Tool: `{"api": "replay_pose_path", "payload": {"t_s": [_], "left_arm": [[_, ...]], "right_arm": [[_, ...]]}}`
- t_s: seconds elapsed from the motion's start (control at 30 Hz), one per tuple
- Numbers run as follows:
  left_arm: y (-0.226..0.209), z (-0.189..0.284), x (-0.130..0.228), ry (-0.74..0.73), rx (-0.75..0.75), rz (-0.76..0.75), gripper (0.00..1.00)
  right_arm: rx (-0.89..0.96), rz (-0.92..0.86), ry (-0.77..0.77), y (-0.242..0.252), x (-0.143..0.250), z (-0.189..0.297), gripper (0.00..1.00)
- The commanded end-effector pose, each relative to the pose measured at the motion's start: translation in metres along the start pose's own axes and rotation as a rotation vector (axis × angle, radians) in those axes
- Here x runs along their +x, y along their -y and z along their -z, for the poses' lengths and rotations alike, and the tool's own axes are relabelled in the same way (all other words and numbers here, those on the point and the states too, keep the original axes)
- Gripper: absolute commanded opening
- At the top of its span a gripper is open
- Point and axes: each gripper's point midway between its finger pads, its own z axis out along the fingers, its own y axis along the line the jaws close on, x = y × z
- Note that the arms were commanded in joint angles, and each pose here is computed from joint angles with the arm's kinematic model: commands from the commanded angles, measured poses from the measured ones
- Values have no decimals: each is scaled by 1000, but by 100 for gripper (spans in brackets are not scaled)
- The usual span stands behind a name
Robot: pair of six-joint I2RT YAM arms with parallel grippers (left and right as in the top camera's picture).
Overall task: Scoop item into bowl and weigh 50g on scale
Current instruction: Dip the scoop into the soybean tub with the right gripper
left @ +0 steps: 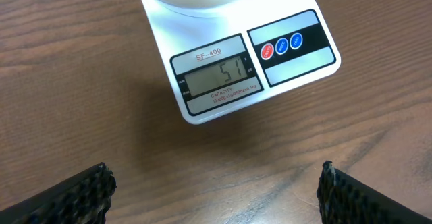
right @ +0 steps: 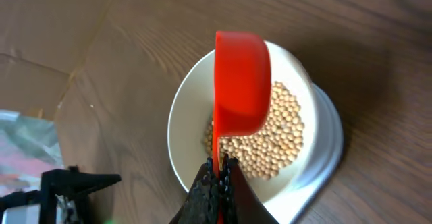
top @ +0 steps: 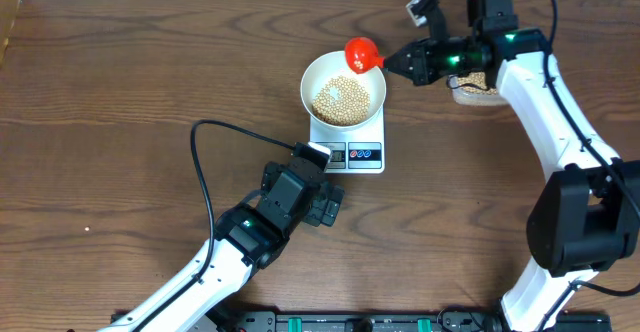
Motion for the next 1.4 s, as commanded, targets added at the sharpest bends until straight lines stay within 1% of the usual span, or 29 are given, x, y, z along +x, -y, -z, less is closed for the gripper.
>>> {"api": "replay_pose_path", "payload": {"t_s": [0.0, 0.2, 0.23, 0.27, 0.3, 0.37, 0.47, 0.57, 0.7, 0.77, 0.8, 0.9, 1.07, 1.23, 1.37], "left_arm": [[0, 0, 2, 0, -1, -7, 98], [0, 0, 2, 0, -1, -7, 98], [0, 0, 2, 0, -1, -7, 98], [0, 0, 2, 0, -1, -7, 98], [0, 0, 2, 0, -1, -7, 98], [0, 0, 2, 0, -1, -7, 98], [0, 0, 2, 0, -1, -7, 98], [0, 0, 2, 0, -1, -7, 98], [0, 0, 2, 0, -1, -7, 98], [0, 0, 2, 0, -1, -7, 98], [0, 0, 2, 0, -1, -7, 98], [0, 0, 2, 0, -1, -7, 98], [0, 0, 2, 0, -1, -7, 98], [0, 0, 2, 0, -1, -7, 98], [0, 0, 2, 0, -1, -7, 98]], "right_arm": [[-7, -1, 92, -6, -21, 46, 1], [97, -50, 158, 15, -22, 101, 1], [160, -69, 166, 26, -17, 120, 1], [198, -85, 167, 32, -14, 130, 1], [289, -128, 165, 46, -5, 150, 1], [391, -178, 153, 62, 7, 169, 1], [652, -243, 60, 100, 37, 197, 1], [769, -233, 17, 112, 43, 202, 1], [849, -193, -10, 114, 39, 198, 1], [929, -178, -44, 118, 42, 201, 1], [1016, -166, -81, 121, 46, 206, 1], [1119, -140, -125, 122, 48, 211, 1], [1169, -96, -154, 116, 44, 205, 1], [1301, -29, -193, 110, 39, 208, 2], [1340, 23, -204, 105, 32, 206, 1]]}}
